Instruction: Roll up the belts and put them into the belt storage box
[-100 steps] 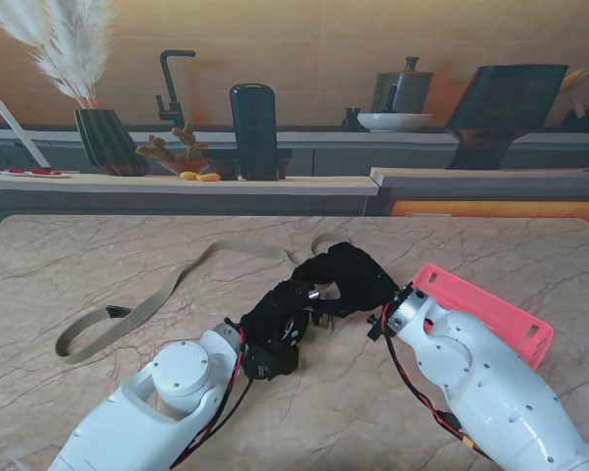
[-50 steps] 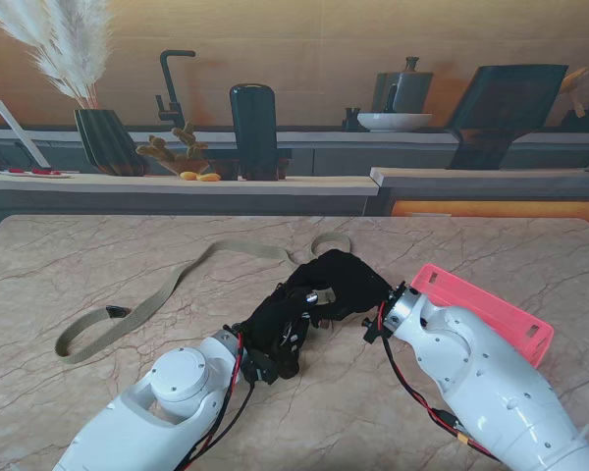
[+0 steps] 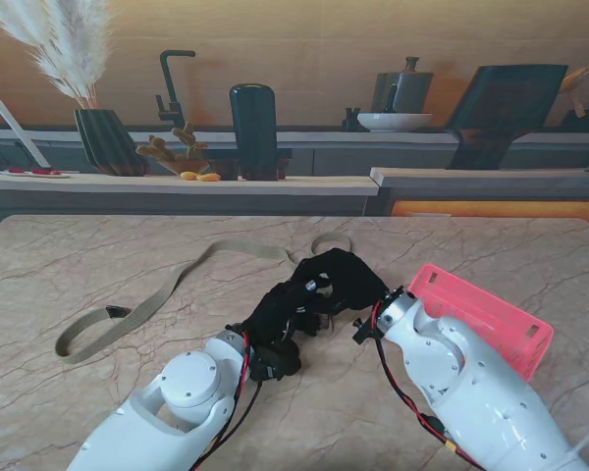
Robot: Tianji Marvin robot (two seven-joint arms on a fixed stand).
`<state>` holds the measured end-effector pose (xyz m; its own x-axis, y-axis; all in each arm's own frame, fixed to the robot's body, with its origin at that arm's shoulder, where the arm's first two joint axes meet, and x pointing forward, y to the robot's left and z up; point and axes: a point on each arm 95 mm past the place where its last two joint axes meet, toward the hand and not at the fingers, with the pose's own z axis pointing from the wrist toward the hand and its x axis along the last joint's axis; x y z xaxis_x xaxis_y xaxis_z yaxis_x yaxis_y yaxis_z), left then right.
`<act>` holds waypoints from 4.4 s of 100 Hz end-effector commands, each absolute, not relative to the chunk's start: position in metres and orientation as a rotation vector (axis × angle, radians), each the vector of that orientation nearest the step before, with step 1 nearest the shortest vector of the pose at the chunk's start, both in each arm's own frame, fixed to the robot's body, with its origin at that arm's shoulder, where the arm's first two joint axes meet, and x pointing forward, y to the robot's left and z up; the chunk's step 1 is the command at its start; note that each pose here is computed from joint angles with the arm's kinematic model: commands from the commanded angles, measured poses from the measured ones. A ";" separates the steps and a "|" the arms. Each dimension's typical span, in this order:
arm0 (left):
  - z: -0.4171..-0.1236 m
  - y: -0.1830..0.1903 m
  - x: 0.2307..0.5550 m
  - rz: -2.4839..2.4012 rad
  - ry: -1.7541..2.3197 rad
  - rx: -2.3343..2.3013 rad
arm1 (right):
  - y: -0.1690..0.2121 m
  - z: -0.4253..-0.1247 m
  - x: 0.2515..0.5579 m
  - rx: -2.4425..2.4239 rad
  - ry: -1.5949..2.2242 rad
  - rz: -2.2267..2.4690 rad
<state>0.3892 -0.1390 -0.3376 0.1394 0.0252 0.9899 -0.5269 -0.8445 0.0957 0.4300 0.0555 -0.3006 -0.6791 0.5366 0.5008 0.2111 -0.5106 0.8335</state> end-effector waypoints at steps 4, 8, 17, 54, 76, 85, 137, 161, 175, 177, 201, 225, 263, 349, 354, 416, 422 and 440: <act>-0.323 -0.128 0.399 1.835 -0.438 1.991 | 0.060 -0.302 0.421 1.138 1.389 2.314; -0.322 -0.125 0.400 1.854 -0.435 1.992 | 0.057 -0.298 0.421 1.131 1.345 2.311; -0.318 -0.118 0.400 1.886 -0.422 1.991 | 0.053 -0.291 0.421 1.105 1.251 2.304; -0.314 -0.105 0.395 1.891 -0.334 1.992 | 0.041 -0.263 0.416 0.947 1.019 2.269; -0.323 -0.120 0.396 1.848 -0.410 1.977 | 0.046 -0.260 0.418 0.953 1.025 2.289; -0.324 -0.123 0.397 1.830 -0.379 1.975 | 0.049 -0.261 0.419 0.957 1.037 2.305; -0.321 -0.129 0.393 1.702 -0.235 1.906 | 0.060 -0.262 0.419 0.966 1.250 2.339; -0.323 -0.131 0.391 1.668 -0.237 1.901 | 0.065 -0.264 0.420 0.995 1.276 2.346; -0.325 -0.130 0.391 1.681 -0.239 1.909 | 0.062 -0.264 0.419 1.016 1.309 2.335; -0.325 -0.130 0.391 1.682 -0.233 1.909 | 0.061 -0.265 0.419 1.017 1.322 2.330; -0.324 -0.127 0.388 1.710 -0.208 1.868 | 0.050 -0.272 0.415 1.040 1.410 2.240; -0.324 -0.129 0.384 1.721 -0.261 1.862 | 0.045 -0.276 0.415 1.057 1.361 2.238; -0.327 -0.129 0.386 1.675 -0.355 1.886 | 0.051 -0.269 0.421 0.942 1.511 2.253; -0.295 -0.113 0.378 1.915 -0.301 1.856 | 0.018 -0.192 0.400 0.684 0.966 2.272; -0.291 -0.113 0.377 1.916 -0.313 1.838 | 0.014 -0.185 0.398 0.663 0.961 2.265; -0.283 -0.126 0.371 1.898 -0.438 1.823 | 0.029 -0.192 0.405 0.648 1.049 2.259; -0.285 -0.126 0.370 1.888 -0.440 1.831 | 0.033 -0.198 0.408 0.660 1.059 2.259; -0.294 -0.127 0.367 1.871 -0.426 1.905 | 0.040 -0.211 0.418 0.684 1.080 2.233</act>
